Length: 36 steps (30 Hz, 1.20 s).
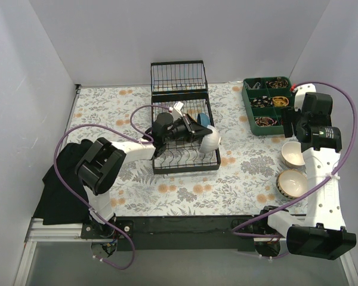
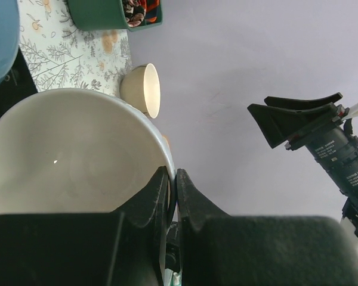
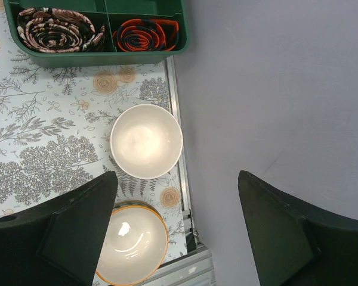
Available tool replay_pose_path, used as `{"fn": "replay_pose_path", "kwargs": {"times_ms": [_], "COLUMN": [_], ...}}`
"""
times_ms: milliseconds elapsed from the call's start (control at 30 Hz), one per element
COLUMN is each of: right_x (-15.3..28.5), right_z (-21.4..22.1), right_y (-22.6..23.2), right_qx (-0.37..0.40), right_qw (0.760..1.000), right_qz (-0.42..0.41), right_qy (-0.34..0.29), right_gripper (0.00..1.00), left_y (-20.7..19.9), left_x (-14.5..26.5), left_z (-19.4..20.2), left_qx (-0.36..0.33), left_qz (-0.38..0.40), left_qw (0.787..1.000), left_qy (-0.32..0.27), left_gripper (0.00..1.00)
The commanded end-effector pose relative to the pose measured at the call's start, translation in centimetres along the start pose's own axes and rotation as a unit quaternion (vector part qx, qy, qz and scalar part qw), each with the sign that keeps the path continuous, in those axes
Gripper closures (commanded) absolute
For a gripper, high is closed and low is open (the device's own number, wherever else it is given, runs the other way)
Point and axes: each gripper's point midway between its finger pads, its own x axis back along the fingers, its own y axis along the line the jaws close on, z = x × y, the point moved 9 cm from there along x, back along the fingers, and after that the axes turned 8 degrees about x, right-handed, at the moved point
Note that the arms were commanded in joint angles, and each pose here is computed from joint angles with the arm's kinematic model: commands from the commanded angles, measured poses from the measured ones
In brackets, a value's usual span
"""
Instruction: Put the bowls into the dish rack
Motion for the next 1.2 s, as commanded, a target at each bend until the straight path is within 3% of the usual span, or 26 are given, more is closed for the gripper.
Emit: {"fn": "replay_pose_path", "kwargs": {"times_ms": [0,433,1167], "right_x": [0.2,-0.3,-1.1], "right_z": [0.0,0.6,-0.2], "right_y": [-0.3,0.5,0.1], "right_qx": [0.000,0.002,0.013], "right_qw": [1.000,1.000,1.000], "right_qz": [0.009,-0.006,-0.009], "right_qy": [-0.004,0.002,0.013], "right_gripper": [0.10,0.11,0.11], "left_y": [-2.6,-0.8,-0.5], "left_x": [0.3,1.9,0.0], "left_z": [-0.3,1.0,0.1], "left_qx": [0.211,0.242,0.293], "left_qz": [0.022,-0.033,-0.018], "left_qw": [0.977,0.969,0.956], "left_qy": [-0.015,-0.037,-0.029], "left_gripper": [1.00,1.00,1.00]}}
